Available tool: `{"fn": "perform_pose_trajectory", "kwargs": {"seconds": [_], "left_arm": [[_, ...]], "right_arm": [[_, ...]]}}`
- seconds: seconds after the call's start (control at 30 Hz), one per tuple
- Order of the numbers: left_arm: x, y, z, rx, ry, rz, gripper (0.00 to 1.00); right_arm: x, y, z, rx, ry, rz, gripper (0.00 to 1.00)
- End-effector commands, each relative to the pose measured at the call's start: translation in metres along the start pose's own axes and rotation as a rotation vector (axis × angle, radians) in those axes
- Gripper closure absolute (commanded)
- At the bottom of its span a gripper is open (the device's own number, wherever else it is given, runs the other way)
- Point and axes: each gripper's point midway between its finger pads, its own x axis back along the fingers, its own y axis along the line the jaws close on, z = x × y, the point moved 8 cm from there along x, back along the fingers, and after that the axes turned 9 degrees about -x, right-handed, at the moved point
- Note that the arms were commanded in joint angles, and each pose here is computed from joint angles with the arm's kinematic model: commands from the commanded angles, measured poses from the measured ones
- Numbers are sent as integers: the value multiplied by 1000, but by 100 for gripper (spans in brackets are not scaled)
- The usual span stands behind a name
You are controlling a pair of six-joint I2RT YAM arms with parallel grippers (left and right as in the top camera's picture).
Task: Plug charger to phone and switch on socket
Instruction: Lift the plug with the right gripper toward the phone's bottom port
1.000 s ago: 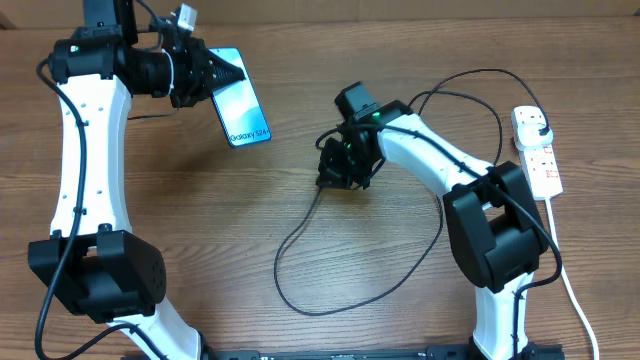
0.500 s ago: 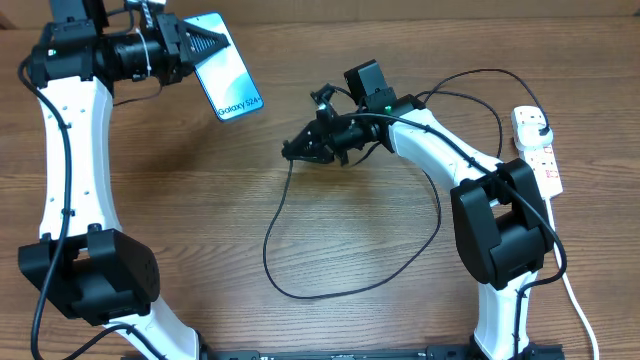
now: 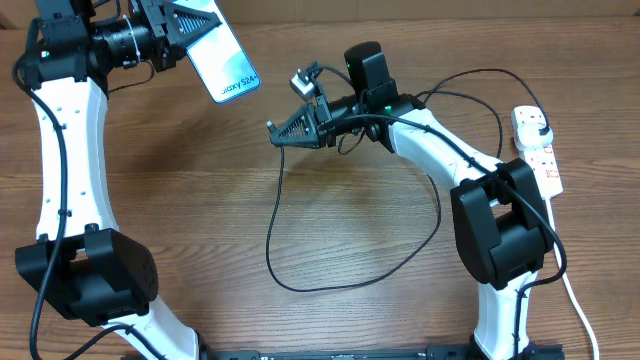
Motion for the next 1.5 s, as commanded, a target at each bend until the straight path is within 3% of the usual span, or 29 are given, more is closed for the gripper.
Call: {"fn": "perform_pose_trajectory", "kwargs": {"seconds": [0.0, 0.5, 1.47], "left_arm": [[4, -8, -2, 20, 9, 44, 93], [4, -9, -9, 43, -29, 22, 93], [-1, -25, -24, 74, -77, 71, 96]], "right_arm": [[0, 27, -1, -28, 39, -40, 96], [5, 89, -10, 75, -1, -115, 96], [6, 128, 0, 63, -74, -245, 96]]}}
